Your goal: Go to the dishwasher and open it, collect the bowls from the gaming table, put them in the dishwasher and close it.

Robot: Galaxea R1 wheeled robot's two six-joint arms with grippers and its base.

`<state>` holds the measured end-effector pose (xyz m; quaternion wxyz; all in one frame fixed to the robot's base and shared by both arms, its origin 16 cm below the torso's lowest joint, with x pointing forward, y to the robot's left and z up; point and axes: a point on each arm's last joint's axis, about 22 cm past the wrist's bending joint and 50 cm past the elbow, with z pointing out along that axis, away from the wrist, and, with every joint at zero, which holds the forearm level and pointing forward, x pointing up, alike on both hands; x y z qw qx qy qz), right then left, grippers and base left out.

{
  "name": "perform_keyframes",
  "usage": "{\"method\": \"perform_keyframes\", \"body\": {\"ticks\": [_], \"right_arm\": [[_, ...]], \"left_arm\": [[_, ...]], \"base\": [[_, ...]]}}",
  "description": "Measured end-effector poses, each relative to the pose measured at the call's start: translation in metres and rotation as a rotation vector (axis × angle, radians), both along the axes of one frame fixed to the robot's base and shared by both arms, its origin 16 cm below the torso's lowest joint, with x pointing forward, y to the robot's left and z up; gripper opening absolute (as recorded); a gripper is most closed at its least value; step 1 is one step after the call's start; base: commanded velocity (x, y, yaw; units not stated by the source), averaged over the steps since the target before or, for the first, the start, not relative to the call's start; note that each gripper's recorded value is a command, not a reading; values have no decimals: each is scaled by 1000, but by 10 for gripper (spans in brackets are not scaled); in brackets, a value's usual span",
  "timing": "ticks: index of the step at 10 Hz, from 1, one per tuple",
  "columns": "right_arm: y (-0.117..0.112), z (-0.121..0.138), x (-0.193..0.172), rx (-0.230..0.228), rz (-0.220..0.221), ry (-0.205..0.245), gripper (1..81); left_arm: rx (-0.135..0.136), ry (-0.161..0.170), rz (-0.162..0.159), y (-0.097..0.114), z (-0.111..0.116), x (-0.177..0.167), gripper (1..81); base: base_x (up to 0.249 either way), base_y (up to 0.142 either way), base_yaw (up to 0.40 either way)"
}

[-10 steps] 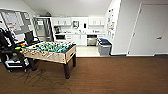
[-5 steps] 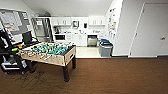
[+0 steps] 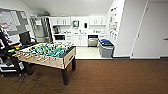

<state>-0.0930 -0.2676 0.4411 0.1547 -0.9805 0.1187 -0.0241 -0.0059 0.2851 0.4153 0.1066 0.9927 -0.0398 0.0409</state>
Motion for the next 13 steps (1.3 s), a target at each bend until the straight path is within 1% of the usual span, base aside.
{"method": "perform_keyframes", "body": {"ticks": [2, 4, 6, 11, 12, 13], "right_arm": [[1, 0, -4, 3, 2, 9, 10], [5, 0, -3, 7, 0, 6, 10], [1, 0, -1, 2, 0, 2, 10], [1, 0, -1, 2, 0, 3, 10], [1, 0, -1, 1, 1, 3, 10], [1, 0, -1, 1, 1, 2, 10]], "left_arm": [[1, 5, 0, 0, 0, -3, 10], [4, 3, -1, 2, 0, -2, 10], [-2, 3, 0, -2, 0, -2, 10], [1, 5, -1, 0, 0, -3, 10], [-3, 3, -1, -3, 0, -2, 10], [0, 7, -1, -1, 0, -4, 10]], "base": [[210, -62, 0], [210, -75, 0], [210, -78, 0], [210, -79, 0], [211, -75, 0], [213, -74, 0]]}}
